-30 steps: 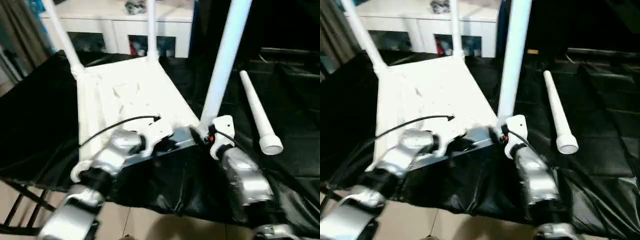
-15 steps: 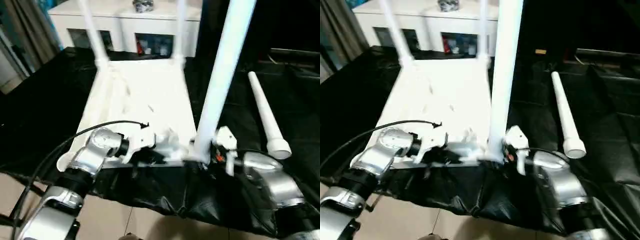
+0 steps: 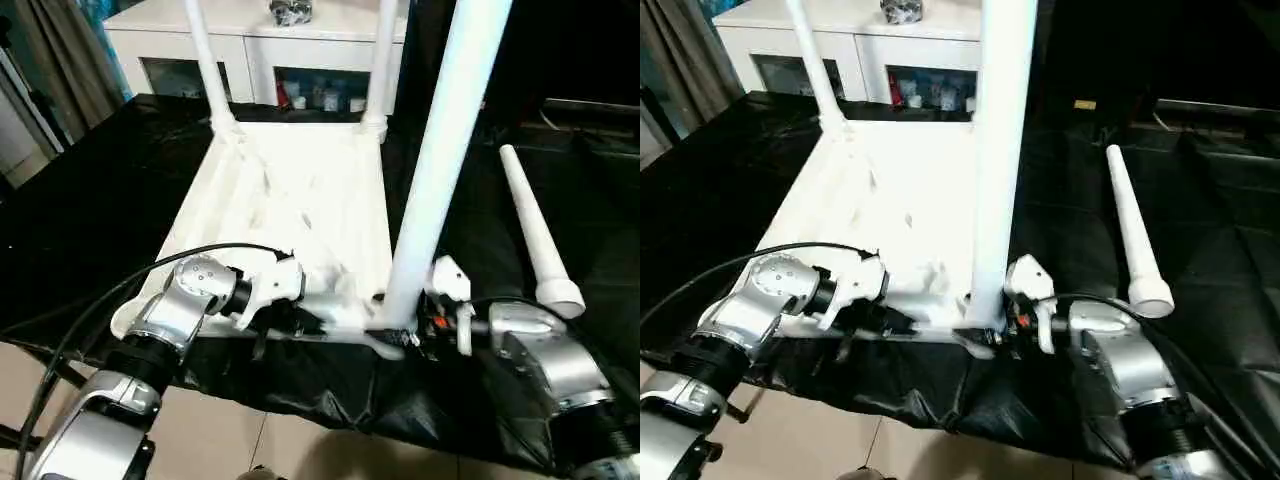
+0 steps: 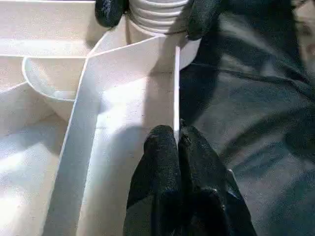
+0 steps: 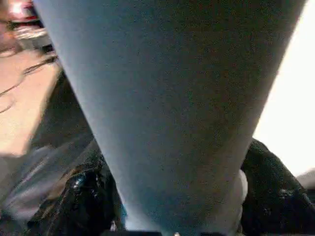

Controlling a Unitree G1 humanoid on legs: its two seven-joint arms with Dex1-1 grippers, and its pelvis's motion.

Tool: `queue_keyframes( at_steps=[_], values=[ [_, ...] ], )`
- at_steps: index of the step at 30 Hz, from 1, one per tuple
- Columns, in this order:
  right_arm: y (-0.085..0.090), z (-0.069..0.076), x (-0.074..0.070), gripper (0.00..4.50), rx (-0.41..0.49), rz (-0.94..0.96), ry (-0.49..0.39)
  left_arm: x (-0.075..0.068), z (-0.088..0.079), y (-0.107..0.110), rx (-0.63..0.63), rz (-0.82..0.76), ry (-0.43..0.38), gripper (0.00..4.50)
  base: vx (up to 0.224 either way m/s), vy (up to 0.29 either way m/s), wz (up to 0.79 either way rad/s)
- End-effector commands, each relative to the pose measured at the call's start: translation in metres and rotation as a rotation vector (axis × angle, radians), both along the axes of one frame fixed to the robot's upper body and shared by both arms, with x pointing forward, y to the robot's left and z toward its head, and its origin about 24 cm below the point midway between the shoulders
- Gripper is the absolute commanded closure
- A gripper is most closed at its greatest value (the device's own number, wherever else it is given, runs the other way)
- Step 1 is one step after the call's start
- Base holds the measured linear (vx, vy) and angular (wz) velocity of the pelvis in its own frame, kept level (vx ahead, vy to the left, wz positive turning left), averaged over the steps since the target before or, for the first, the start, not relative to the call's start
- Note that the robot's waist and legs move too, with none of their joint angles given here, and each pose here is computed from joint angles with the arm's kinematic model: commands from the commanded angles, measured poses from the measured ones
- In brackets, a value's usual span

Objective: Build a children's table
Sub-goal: Rotate leg to tighten

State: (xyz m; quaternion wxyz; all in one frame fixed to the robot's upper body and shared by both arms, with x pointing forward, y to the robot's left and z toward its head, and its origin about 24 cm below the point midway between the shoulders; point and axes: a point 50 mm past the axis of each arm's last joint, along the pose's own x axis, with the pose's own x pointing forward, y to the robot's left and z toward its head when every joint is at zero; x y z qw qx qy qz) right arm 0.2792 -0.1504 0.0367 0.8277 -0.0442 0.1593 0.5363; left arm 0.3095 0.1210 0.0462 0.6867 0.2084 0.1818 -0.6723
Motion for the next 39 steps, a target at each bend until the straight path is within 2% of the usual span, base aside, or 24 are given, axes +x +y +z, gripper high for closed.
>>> queue_keyframes(
  at_steps=[1,2,4,5,7,9,14,18,19,20,25,30,35,39],
  values=[
    [0.025,0.003,0.010,1.75,0.046,-0.081,-0.052,0.008,0.004,-0.025,-0.025,0.063,-0.047,4.50,0.000,0.000,0.00],
    [0.025,0.001,0.015,1.75,0.051,-0.186,-0.068,0.012,0.005,-0.025,-0.027,0.130,-0.060,4.50,0.000,0.000,0.00],
    [0.025,0.000,0.017,1.76,0.062,-0.232,-0.071,0.014,0.005,-0.026,-0.030,0.160,-0.064,4.50,0.000,0.000,0.00],
    [0.025,-0.003,0.022,1.76,0.055,-0.338,-0.080,0.016,0.006,-0.028,-0.041,0.216,-0.065,4.50,0.000,0.000,0.00],
    [0.026,-0.010,0.028,1.76,0.038,-0.530,-0.087,0.014,0.005,-0.036,-0.049,0.288,-0.068,4.50,0.000,0.000,0.00],
    [0.030,-0.013,0.029,1.76,0.039,-0.615,-0.082,0.011,0.003,-0.043,-0.064,0.331,-0.061,4.50,0.000,0.000,0.00],
    [0.042,-0.020,0.027,1.76,0.021,-0.699,-0.071,0.003,-0.002,-0.061,-0.098,0.357,-0.038,4.50,0.000,0.000,0.00],
    [0.044,-0.021,0.027,1.76,0.023,-0.724,-0.082,0.000,-0.003,-0.067,-0.100,0.357,-0.030,4.50,0.000,0.000,0.00],
    [0.044,-0.020,0.028,1.20,0.032,-0.729,-0.083,0.000,-0.003,-0.067,-0.097,0.356,-0.031,4.50,0.000,0.000,0.00],
    [0.043,-0.019,0.028,1.06,0.041,-0.735,-0.085,0.000,-0.003,-0.067,-0.092,0.349,-0.036,4.50,0.000,0.000,0.00],
    [0.041,-0.010,0.029,0.65,0.060,-0.645,-0.120,0.000,-0.001,-0.060,-0.080,0.316,-0.046,4.50,0.000,0.000,0.00],
    [0.039,-0.003,0.025,0.65,0.068,-0.466,-0.132,-0.001,0.001,-0.051,-0.077,0.231,-0.056,4.50,0.000,0.000,0.00],
    [0.028,0.001,0.015,0.65,0.029,-0.217,-0.121,-0.002,0.002,-0.036,-0.034,0.119,-0.069,4.50,0.000,0.000,0.00],
    [0.022,0.006,0.012,0.65,0.026,-0.110,-0.109,-0.003,0.003,-0.029,-0.015,0.059,-0.062,4.50,0.000,0.000,0.00]
  ],
)
